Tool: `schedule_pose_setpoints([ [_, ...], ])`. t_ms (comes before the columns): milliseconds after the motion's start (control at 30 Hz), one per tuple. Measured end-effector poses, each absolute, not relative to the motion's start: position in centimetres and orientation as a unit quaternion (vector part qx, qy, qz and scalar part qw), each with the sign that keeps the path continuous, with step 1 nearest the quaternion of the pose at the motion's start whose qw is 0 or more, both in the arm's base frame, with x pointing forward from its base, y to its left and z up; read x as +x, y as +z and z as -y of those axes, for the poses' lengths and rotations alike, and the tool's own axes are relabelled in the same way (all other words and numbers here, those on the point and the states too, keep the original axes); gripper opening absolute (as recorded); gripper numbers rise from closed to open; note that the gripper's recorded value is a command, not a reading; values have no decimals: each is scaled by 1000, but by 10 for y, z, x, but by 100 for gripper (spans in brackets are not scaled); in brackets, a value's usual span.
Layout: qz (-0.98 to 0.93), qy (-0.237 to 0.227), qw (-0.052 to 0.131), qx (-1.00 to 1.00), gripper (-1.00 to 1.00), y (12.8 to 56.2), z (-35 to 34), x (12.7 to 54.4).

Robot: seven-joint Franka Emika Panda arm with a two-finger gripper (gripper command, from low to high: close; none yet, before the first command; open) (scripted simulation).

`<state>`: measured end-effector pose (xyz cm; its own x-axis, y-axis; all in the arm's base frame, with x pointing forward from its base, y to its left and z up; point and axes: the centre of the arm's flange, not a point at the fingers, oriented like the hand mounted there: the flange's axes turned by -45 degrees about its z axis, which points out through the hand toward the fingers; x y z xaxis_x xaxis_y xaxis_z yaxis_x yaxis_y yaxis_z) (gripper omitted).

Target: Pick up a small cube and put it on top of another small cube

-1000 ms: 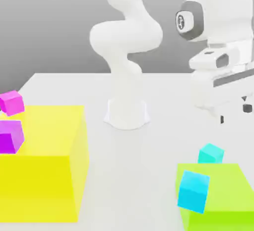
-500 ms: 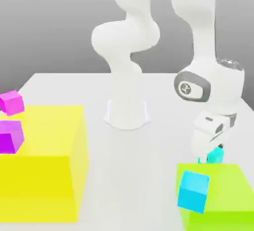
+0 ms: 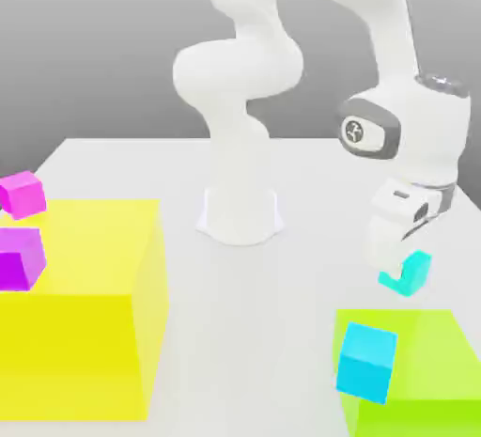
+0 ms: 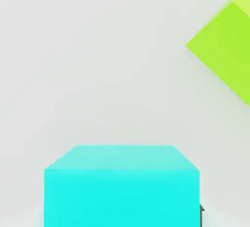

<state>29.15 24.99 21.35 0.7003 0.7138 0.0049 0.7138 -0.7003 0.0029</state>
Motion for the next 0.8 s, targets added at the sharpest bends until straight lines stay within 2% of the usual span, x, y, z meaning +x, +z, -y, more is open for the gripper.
schedule_pose_setpoints([
  [167,-399,7,1,917,-100,248,-199,364],
  [433,-442,11,5,897,-100,309,-97,446],
  [633,-473,9,7,881,-100,357,2,480],
  [800,-494,6,7,869,-100,397,95,485],
])
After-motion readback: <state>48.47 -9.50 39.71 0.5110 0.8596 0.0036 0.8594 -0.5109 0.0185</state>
